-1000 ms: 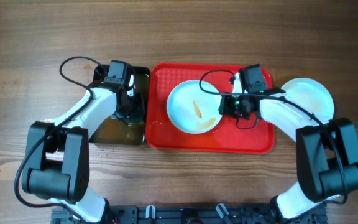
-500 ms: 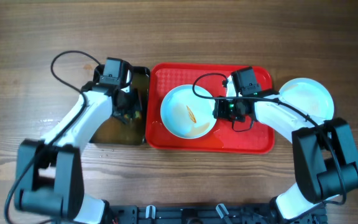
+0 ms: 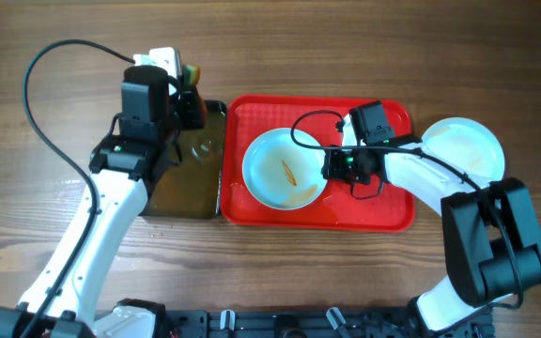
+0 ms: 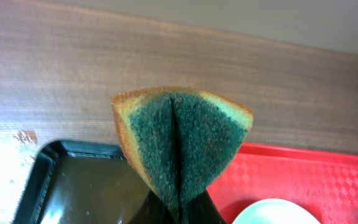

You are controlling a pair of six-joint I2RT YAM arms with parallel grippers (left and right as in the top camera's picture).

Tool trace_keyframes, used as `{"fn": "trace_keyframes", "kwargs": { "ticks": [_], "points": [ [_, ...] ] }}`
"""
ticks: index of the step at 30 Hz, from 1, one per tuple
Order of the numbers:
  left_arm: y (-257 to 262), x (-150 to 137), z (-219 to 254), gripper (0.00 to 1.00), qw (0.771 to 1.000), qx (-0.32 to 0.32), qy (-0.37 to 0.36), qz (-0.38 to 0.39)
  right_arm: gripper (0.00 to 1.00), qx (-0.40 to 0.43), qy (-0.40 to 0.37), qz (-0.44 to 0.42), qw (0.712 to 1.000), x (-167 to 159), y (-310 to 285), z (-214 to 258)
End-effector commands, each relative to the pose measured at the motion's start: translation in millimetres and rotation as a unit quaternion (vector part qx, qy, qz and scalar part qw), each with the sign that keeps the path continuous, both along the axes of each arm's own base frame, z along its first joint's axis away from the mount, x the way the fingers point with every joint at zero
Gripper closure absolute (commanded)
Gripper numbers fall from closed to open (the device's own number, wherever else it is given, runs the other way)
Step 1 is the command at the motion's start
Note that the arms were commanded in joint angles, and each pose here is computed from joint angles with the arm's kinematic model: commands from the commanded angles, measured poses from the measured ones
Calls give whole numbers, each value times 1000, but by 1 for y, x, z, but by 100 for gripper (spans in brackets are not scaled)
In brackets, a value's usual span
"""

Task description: Clean dirty plates on tray and stack at the side

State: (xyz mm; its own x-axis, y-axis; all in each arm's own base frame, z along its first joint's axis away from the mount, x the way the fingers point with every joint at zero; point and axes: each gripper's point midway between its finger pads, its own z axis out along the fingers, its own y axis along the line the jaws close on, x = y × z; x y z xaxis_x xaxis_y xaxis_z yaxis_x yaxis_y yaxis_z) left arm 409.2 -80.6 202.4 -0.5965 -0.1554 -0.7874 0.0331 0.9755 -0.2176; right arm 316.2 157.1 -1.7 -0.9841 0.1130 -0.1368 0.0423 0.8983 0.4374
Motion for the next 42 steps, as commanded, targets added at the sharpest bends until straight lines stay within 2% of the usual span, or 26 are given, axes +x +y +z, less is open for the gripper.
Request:
{"fn": "trace_keyframes", "kwargs": {
  "ticks": [1, 7, 12, 28, 33, 38, 42],
  "points": [
    [4, 5, 47, 96, 997, 24, -78, -9, 96, -29, 39, 2, 999, -21, -10, -25],
    [4, 6, 86, 96, 988, 43, -149, -23, 96, -31, 39, 1, 999, -21, -11, -25],
    [4, 5, 104, 96, 983, 37, -180, -21, 96, -31, 39, 1, 999, -21, -11, -25],
    [4, 5, 103, 96, 983, 38, -176, -21, 96, -38, 37, -1, 999, -20, -13, -26],
    [3, 8, 69, 96, 991, 47, -123, -25, 96, -38, 37, -1, 999, -20, -13, -26],
    [4, 2, -8, 96, 997, 65, 8, -32, 96, -38, 37, -1, 999, -20, -13, -26],
    [5, -27, -84, 96, 986, 31, 166, -1, 96, -38, 37, -1, 999, -20, -13, -26]
  ]
}}
